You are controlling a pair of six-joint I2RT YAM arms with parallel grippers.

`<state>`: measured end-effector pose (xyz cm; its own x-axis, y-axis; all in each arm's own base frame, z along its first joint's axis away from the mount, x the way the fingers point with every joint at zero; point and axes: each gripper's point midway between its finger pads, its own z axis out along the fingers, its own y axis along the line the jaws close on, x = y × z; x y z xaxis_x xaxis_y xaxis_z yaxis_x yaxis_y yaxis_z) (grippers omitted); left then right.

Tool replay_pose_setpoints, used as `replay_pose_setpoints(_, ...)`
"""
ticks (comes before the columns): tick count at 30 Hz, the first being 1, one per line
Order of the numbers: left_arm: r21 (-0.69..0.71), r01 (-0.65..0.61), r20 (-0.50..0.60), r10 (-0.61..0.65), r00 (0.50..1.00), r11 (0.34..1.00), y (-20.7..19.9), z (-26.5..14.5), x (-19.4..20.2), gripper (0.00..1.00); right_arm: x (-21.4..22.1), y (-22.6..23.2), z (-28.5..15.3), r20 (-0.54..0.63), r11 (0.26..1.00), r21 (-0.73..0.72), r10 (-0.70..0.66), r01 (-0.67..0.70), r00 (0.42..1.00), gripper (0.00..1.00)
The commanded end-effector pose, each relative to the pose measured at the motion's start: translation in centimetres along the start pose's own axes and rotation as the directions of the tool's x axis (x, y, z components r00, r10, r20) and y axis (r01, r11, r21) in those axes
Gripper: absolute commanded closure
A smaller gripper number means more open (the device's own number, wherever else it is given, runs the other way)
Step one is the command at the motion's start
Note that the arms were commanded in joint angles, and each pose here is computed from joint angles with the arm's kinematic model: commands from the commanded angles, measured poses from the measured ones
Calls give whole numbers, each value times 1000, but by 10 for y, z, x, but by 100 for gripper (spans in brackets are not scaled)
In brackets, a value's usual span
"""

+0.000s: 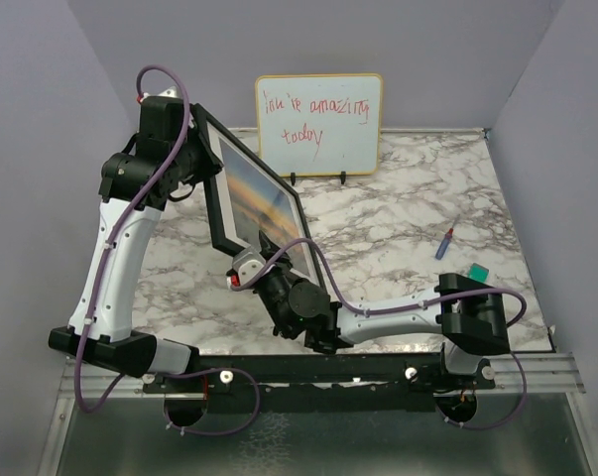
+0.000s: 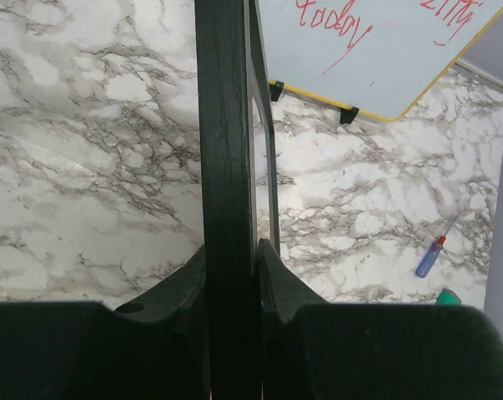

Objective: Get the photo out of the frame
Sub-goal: Turn over the photo frame at the center of the board.

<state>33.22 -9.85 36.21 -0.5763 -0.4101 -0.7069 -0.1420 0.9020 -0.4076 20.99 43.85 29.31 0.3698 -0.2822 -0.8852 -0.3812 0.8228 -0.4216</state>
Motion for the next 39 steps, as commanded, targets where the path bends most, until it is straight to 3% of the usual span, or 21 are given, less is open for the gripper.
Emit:
replay_pose_setpoints(1,-48,-77,-1,77,997,996,11,0,3,100,-10,-23,-3,-7,990,125,64,-62,998,59)
replay_pose_setpoints(2,-49,-76,1,76,997,996,11,0,3,100,-10,-23,-5,-8,990,124,66,-64,998,62)
replay_pose_setpoints(4,-50,-75,1,76,997,996,11,0,2,100,-10,-23,-7,-10,990,125,69,-67,998,80)
replay_pose_setpoints(6,-47,-75,1,75,997,996,11,0,2,100,-10,-22,-9,-11,990,123,72,-70,997,85)
replay_pose_setpoints(9,-28,-79,12,79,997,997,8,-2,0,67,-11,-23,-12,-16,988,133,87,-84,996,87)
replay_pose_setpoints(11,-11,-78,35,78,996,997,4,-4,-4,42,-12,-25,-13,-18,983,141,120,-116,993,99)
replay_pose_setpoints(14,9,-72,74,72,995,997,0,-12,-12,19,-17,-23,-16,-38,979,94,185,-180,982,99)
replay_pose_setpoints(15,14,-71,90,69,994,997,-1,-15,-16,6,-15,-21,-17,-57,979,72,193,-189,980,99)
replay_pose_setpoints(16,14,-64,116,62,991,998,-2,-19,-21,1,-17,-22,-19,-61,972,60,231,-228,971,99)
replay_pose_setpoints(20,-9,1,264,1,965,1000,1,-47,-53,1,-24,-23,-23,-87,945,24,328,-327,941,99)
replay_pose_setpoints(24,8,82,442,-77,894,997,8,-86,-81,1,-31,-30,-25,-102,911,29,411,-410,906,99)
replay_pose_setpoints(28,20,139,526,-129,841,990,20,-107,-87,1,-32,-40,-23,-128,850,66,527,-523,840,99)
replay_pose_setpoints(34,86,116,523,-144,840,990,11,-109,-83,1,-21,-55,-21,-156,778,116,628,-618,762,99)
replay_pose_setpoints(39,91,87,414,-118,903,992,10,-76,-51,1,-7,-71,-30,-171,663,176,748,-728,641,99)
